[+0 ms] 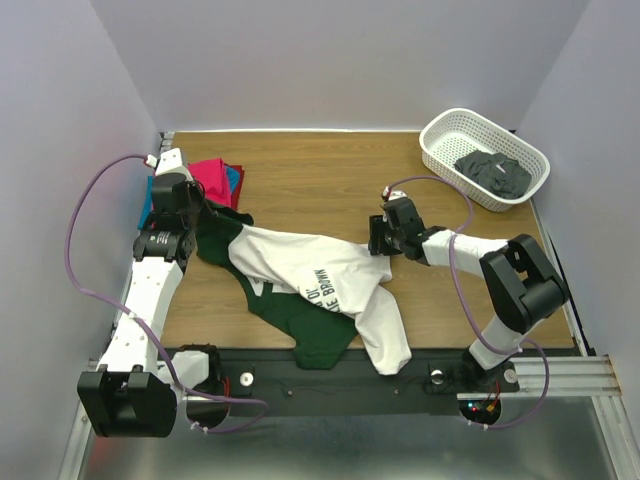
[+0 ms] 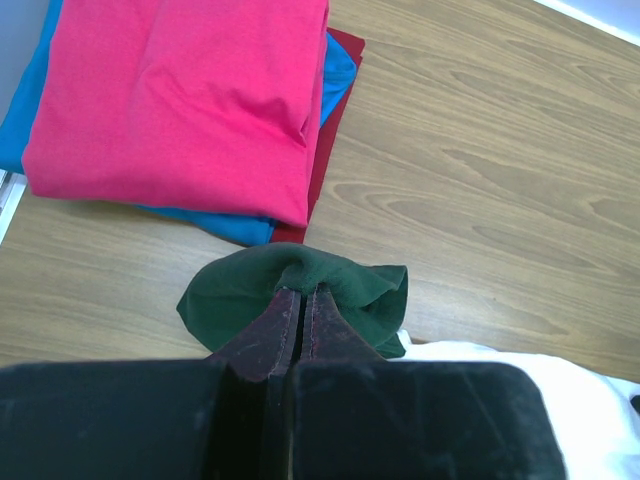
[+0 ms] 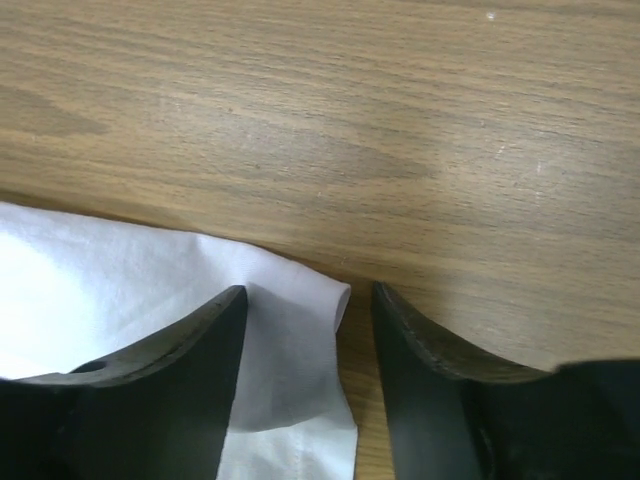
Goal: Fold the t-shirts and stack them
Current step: Flatten the tshirt out
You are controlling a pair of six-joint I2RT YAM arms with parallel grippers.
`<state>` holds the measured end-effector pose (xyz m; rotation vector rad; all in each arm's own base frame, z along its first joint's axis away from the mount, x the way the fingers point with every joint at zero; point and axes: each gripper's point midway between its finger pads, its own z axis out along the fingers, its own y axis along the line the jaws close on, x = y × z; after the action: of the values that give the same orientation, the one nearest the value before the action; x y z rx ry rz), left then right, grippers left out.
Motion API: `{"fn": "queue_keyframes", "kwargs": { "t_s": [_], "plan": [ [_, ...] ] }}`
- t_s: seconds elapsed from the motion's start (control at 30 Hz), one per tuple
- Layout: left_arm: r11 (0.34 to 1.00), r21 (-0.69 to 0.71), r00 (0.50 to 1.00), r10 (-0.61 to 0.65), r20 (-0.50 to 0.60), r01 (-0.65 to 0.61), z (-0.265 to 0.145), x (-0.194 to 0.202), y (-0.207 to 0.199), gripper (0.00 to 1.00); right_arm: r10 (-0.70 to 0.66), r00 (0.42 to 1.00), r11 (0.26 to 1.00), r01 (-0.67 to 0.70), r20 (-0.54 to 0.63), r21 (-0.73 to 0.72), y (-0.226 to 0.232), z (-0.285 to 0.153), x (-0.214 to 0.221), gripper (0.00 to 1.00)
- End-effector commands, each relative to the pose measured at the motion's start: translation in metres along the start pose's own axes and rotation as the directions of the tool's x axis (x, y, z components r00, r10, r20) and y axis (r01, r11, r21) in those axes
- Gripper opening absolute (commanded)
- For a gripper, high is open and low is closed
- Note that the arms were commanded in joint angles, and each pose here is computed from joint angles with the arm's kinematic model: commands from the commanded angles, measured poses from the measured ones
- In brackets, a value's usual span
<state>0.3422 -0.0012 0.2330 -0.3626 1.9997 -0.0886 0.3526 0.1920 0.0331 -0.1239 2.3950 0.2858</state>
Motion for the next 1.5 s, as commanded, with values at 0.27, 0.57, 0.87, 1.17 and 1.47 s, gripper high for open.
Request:
{"fn": "queue_keyframes", "kwargs": {
  "t_s": [0.27,0.57,0.87,1.17,1.47],
  "plan": [
    [1.0,0.02,0.998,0.0,0.063,-0.001,-0.003,-0.018,-0.004,0.0,-0.018,0.996,0.998,0.024,0.089,-0.066,0.016,-0.004,-0.035,0.0],
    [0.978,0.195,0.951,-0.129,0.282,0.074,-0.049,-0.123,-0.049,0.0,-0.103,0.894,0.994,0.112,0.435,0.007,0.023,-0.114,-0.187,0.01],
    [0.931,0.363,0.843,-0.166,0.511,-0.037,-0.134,-0.224,-0.087,0.0,-0.135,0.703,0.987,0.159,0.698,0.031,0.03,-0.253,-0.277,0.0],
    [0.823,0.504,0.776,-0.131,0.616,-0.261,-0.256,-0.266,-0.124,0.0,-0.131,0.507,0.969,0.248,0.852,0.002,0.028,-0.408,-0.276,0.0],
    [0.666,0.603,0.654,-0.223,0.723,-0.439,-0.41,-0.282,-0.143,0.0,-0.019,0.313,0.94,0.328,0.949,-0.09,0.033,-0.548,-0.259,0.0]
  ]
}}
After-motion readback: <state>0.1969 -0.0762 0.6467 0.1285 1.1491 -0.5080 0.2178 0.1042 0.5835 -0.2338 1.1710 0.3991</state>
